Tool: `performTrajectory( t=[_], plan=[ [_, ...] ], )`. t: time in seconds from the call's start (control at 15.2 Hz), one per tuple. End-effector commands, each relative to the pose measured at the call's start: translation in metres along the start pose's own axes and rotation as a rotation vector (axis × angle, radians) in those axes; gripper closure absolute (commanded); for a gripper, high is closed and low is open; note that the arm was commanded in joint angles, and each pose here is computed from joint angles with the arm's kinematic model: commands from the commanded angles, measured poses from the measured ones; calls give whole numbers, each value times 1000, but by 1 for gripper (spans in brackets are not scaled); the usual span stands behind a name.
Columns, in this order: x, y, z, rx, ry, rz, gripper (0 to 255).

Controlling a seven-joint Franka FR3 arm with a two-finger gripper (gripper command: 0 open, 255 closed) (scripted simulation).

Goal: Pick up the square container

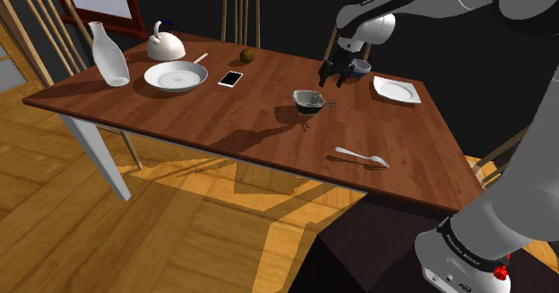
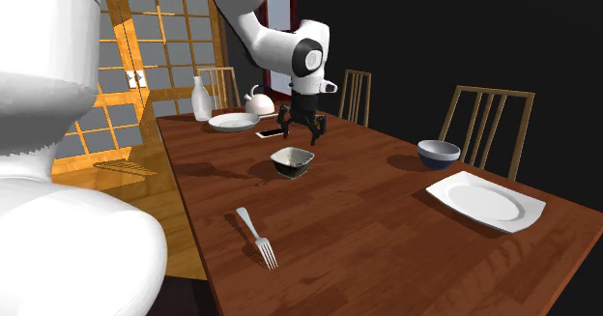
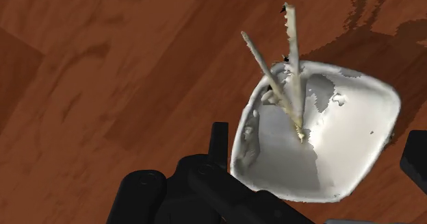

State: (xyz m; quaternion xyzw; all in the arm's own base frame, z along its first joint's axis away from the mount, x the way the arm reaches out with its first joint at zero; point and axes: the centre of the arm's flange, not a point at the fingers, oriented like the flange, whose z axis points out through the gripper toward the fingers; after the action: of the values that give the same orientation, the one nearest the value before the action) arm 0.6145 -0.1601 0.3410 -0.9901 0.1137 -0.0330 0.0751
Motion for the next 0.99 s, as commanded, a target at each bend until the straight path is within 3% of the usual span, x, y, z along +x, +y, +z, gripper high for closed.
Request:
performTrajectory(
  t=[0.0, 0.33, 0.92],
  plan=[
    [19, 8, 19, 18, 5, 16, 0],
    [66, 28, 59, 60, 16, 54, 0],
    [64, 34, 99, 60, 16, 54, 0]
  ],
)
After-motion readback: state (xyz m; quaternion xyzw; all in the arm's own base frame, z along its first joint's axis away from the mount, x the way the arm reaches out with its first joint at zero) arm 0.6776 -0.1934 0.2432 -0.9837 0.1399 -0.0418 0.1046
